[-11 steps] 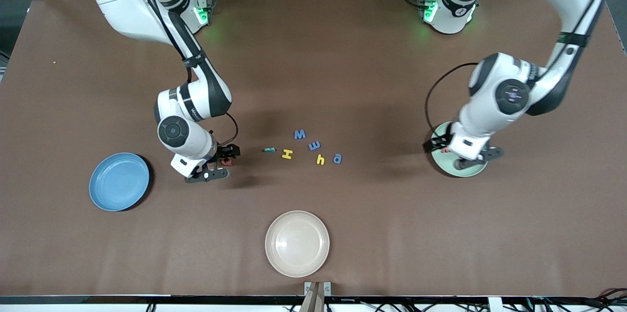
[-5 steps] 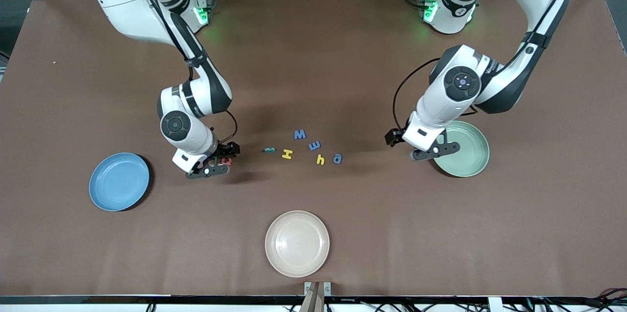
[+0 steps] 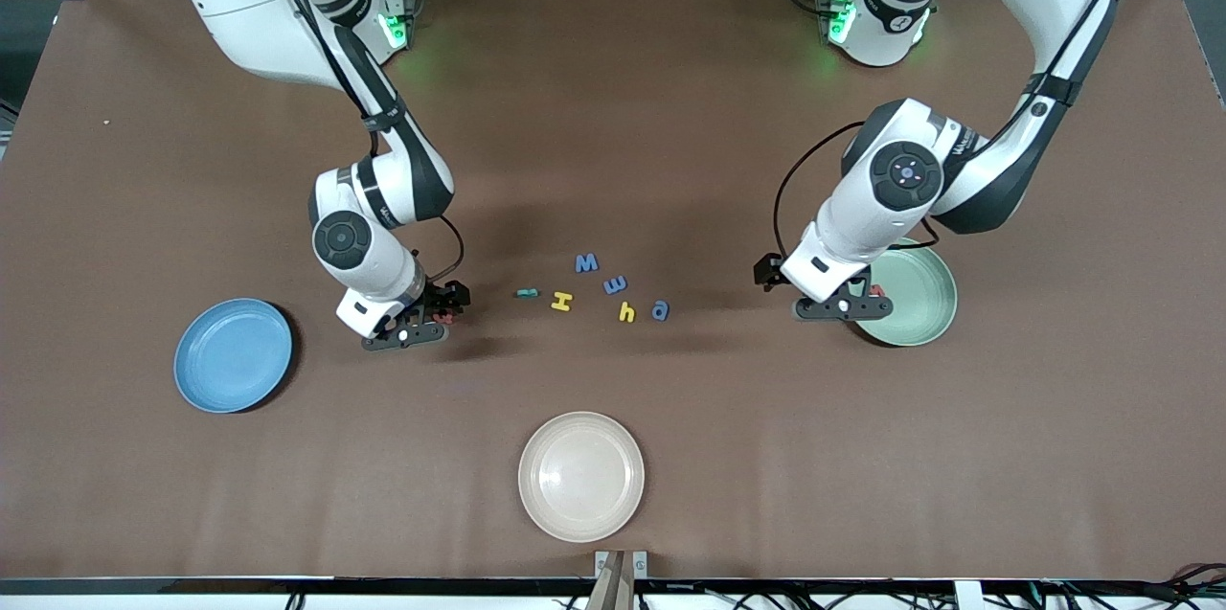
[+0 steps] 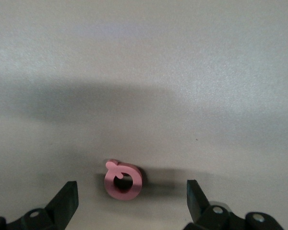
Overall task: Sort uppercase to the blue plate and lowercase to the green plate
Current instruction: 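Grasp the pink Q with the right gripper while the left gripper returns, then drop the Q on the blue plate while the left gripper reaches the e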
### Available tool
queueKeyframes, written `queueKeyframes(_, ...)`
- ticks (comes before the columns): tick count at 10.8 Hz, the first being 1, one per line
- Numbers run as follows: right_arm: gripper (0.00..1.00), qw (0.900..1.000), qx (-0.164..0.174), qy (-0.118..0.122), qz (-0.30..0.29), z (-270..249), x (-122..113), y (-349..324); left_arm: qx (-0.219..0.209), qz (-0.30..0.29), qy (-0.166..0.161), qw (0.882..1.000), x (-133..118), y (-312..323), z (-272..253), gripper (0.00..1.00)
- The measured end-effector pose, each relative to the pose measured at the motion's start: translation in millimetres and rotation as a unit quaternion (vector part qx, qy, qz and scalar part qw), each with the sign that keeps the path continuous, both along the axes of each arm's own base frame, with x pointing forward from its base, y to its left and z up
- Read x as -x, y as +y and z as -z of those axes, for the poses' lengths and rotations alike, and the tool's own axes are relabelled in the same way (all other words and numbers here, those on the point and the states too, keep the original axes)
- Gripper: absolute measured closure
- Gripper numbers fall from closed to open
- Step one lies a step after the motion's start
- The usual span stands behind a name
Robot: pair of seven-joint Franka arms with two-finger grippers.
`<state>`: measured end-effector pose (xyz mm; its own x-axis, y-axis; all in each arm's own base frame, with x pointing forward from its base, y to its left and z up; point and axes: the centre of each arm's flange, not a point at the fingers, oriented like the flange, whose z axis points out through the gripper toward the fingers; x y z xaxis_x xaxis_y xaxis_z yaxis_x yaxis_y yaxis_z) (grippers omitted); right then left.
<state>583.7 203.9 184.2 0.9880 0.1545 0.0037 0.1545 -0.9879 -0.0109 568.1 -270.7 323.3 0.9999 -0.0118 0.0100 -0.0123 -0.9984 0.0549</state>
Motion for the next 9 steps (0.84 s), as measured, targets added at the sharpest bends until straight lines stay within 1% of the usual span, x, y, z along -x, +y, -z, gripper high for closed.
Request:
queueKeyframes(3,0.01,1.000,0.002,0.002,0.011,9,3,-1,0.003,0.027,0.003,1.000,12,-31,4,0.00)
queueKeyframes(4,0.14,1.000,0.002,0.002,0.013,10,3,0,-0.003,0.043,-0.005,0.999,12,-40,3,0.00)
queueKeyframes(5,0.30,1.000,0.002,0.003,0.013,10,4,0,-0.015,0.061,-0.018,0.998,10,-45,4,0.00)
queueKeyframes(7,0.54,1.000,0.003,0.000,0.016,7,2,-3,-0.022,0.087,-0.026,0.996,1,-45,11,0.00)
queueKeyframes(8,0.64,1.000,0.003,0.000,0.017,7,2,-3,-0.019,0.099,-0.025,0.995,-4,-44,15,0.00)
queueKeyframes(9,0.64,1.000,0.003,0.000,0.017,7,2,-3,-0.017,0.106,-0.024,0.994,-8,-43,17,0.00)
